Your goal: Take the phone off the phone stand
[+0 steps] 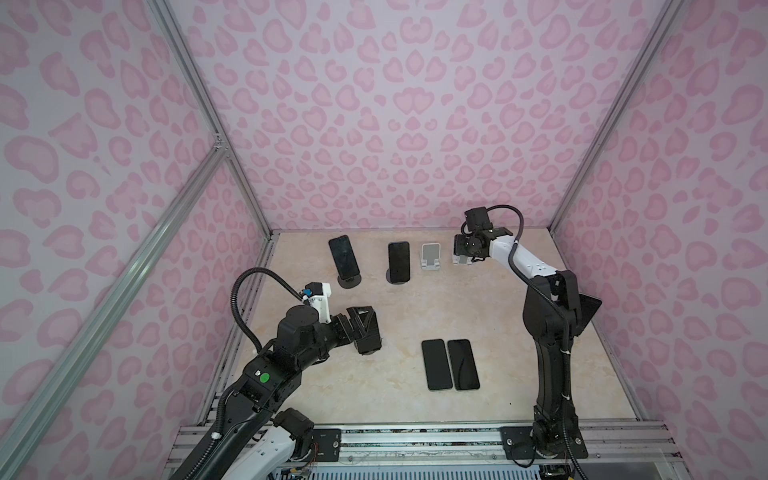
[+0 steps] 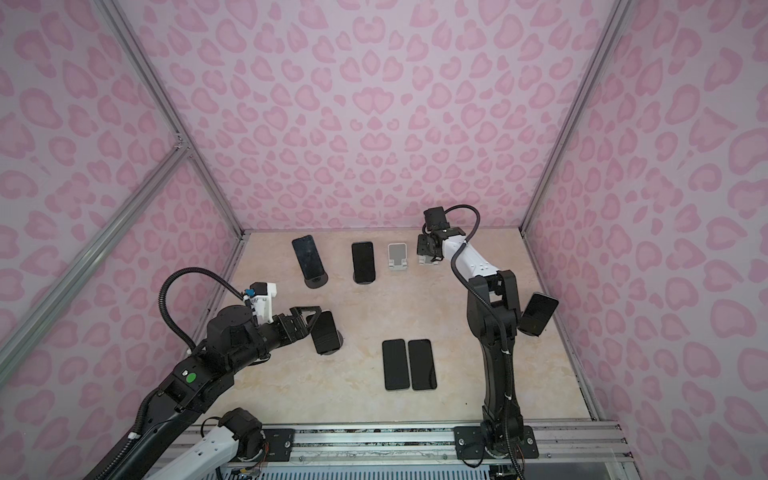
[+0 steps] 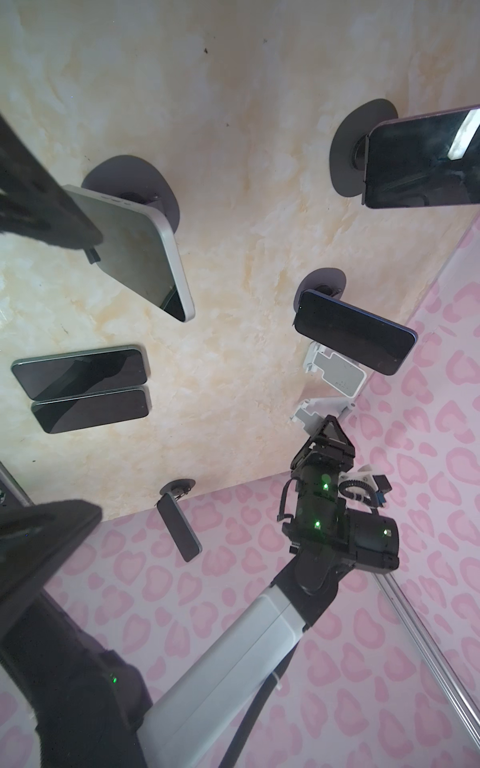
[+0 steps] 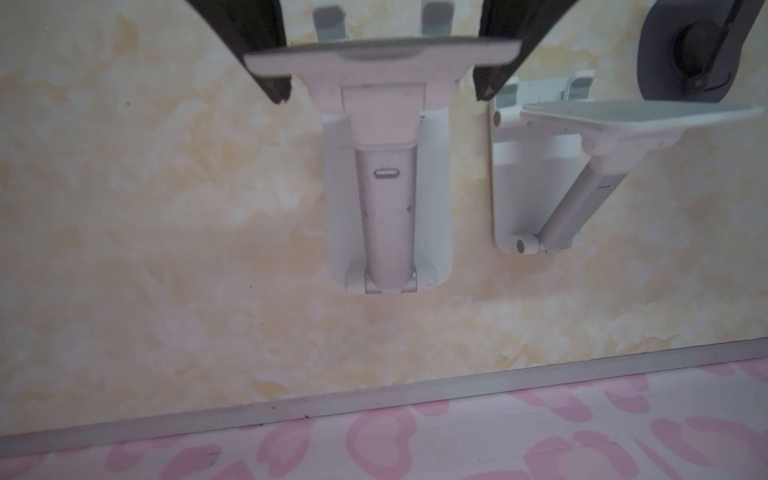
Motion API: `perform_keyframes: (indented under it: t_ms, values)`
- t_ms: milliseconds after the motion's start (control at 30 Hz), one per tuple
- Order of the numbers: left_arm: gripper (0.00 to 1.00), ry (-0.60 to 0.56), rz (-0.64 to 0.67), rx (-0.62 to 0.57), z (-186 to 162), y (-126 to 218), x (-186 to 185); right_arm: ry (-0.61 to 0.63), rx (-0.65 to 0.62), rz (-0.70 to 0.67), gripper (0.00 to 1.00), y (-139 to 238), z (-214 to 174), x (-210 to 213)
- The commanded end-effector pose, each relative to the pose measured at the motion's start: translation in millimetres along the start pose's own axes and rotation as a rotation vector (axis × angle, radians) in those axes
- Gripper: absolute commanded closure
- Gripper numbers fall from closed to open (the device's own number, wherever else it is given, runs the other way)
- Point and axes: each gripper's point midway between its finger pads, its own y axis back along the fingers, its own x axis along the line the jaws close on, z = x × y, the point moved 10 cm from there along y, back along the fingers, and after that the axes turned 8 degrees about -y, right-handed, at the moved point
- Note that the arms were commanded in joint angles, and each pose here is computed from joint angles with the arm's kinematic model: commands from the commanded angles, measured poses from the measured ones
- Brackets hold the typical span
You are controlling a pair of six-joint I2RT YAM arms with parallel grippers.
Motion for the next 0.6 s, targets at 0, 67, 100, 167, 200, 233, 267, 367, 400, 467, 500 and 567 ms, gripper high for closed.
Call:
perform_keyframes:
  t_ms: [0, 67, 100, 167, 200, 233, 267, 367, 400, 467, 500, 567]
  values:
    - [0.03, 0.008, -0.010, -0.031, 5.7, 3.6, -3.7, 0.024, 0.047, -0.036, 0.39, -14.9, -4.4, 7.7]
    - [0.03, 0.011, -0.012, -0.036, 5.7, 4.9, -3.8, 0.024, 0.062, -0.044, 0.39, -26.0, -4.4, 8.9]
    - [0.03, 0.012, -0.011, -0.035, 4.9, 5.1, -3.1, 0.032, 0.073, -0.038, 0.39, -31.8, -5.9, 10.2]
    - [0.03, 0.013, -0.005, -0.038, 4.1, 6.2, -2.1, 0.052, 0.101, -0.014, 0.38, -39.4, -9.1, 12.4]
    - [0.03, 0.012, -0.004, -0.038, 3.5, 6.6, -1.6, 0.058, 0.124, -0.021, 0.38, -43.2, -12.1, 11.8]
    - [0.03, 0.012, -0.003, -0.040, 2.9, 7.2, -1.0, 0.060, 0.130, -0.024, 0.38, -41.6, -11.9, 12.9]
    - [0.03, 0.014, 0.000, -0.039, 2.0, 7.3, -0.2, 0.061, 0.130, -0.028, 0.38, -40.4, -12.4, 13.0]
    - [0.03, 0.017, 0.002, -0.050, 1.2, 8.3, 1.1, 0.050, 0.126, 0.004, 0.37, -35.1, -16.1, 14.8]
    - [0.03, 0.017, 0.001, -0.051, 1.2, 8.5, 1.0, 0.049, 0.124, 0.008, 0.37, -32.2, -16.5, 15.8]
    - [0.03, 0.015, 0.002, -0.050, 1.4, 8.2, 0.9, 0.053, 0.123, 0.006, 0.37, -26.6, -18.3, 19.2]
    - [0.03, 0.014, 0.001, -0.048, 1.3, 7.6, 1.0, 0.057, 0.122, 0.010, 0.36, -23.8, -18.9, 20.9]
    - [0.03, 0.014, 0.000, -0.045, 1.2, 7.0, 0.8, 0.058, 0.121, 0.017, 0.35, -21.2, -20.4, 23.1]
